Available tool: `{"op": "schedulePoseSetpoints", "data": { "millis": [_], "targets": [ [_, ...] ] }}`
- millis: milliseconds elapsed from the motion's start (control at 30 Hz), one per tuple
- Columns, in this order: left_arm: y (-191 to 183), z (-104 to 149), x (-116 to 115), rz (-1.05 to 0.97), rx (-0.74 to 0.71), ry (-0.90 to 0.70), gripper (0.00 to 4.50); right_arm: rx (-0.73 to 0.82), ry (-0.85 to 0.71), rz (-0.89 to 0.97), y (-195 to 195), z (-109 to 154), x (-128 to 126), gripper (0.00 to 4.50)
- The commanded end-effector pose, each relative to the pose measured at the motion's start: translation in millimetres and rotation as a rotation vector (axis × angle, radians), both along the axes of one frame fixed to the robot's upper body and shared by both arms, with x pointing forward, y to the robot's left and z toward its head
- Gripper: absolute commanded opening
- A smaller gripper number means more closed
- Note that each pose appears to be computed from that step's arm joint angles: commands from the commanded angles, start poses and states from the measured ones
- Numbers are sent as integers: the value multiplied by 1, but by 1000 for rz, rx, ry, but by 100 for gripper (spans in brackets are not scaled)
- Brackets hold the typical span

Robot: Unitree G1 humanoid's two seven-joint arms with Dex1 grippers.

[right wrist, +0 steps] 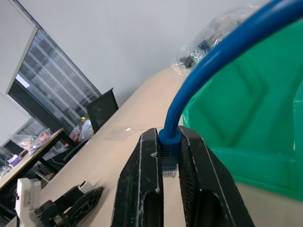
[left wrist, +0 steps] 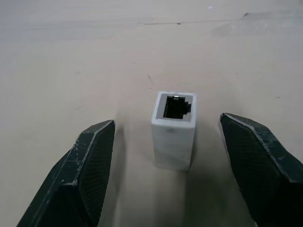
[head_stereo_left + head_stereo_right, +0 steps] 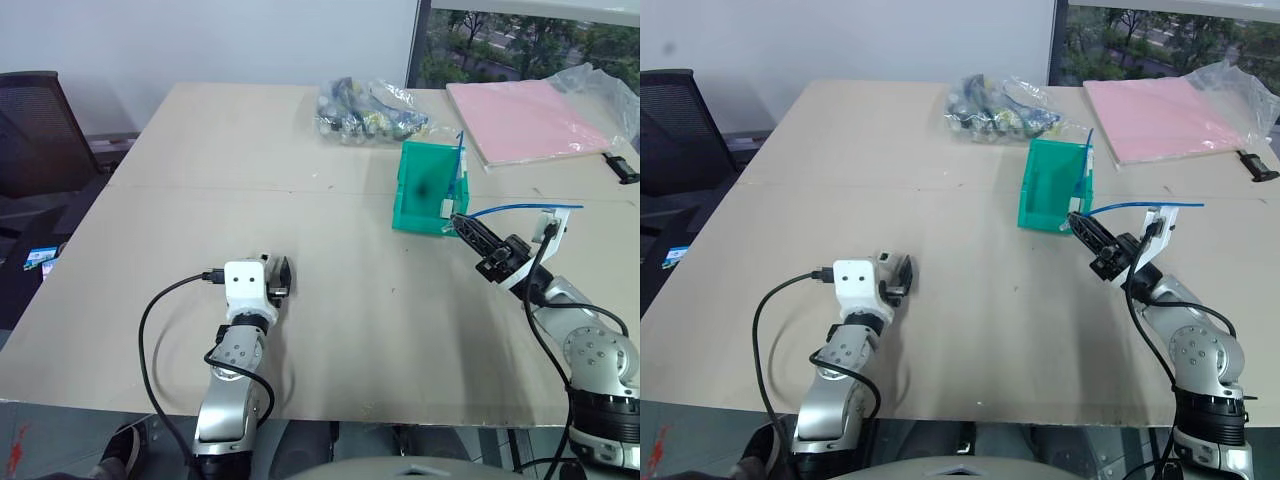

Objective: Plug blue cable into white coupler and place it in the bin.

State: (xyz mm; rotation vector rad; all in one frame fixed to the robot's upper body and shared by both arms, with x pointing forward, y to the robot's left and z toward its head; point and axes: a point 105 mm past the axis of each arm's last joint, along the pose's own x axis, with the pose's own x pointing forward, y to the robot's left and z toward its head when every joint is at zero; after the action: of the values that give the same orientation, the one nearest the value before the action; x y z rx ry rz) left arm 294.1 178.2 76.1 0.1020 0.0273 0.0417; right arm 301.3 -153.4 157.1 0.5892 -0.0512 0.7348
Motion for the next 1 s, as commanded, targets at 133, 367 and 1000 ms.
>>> {"op": "schedulePoseSetpoints", "data": {
  "millis": [133,367,1000],
  "targets": [
    [6,-9,4,-16,31,-7,204,-5,-58,-17,1,11,-6,0],
    [6,-9,10,-85,59,-19,35,-9,-62,-15,3,12,-6,0],
    [-117,20,2,-1825,287,213,35,-459,-366,513,66,8,-34,0]
  ]
}}
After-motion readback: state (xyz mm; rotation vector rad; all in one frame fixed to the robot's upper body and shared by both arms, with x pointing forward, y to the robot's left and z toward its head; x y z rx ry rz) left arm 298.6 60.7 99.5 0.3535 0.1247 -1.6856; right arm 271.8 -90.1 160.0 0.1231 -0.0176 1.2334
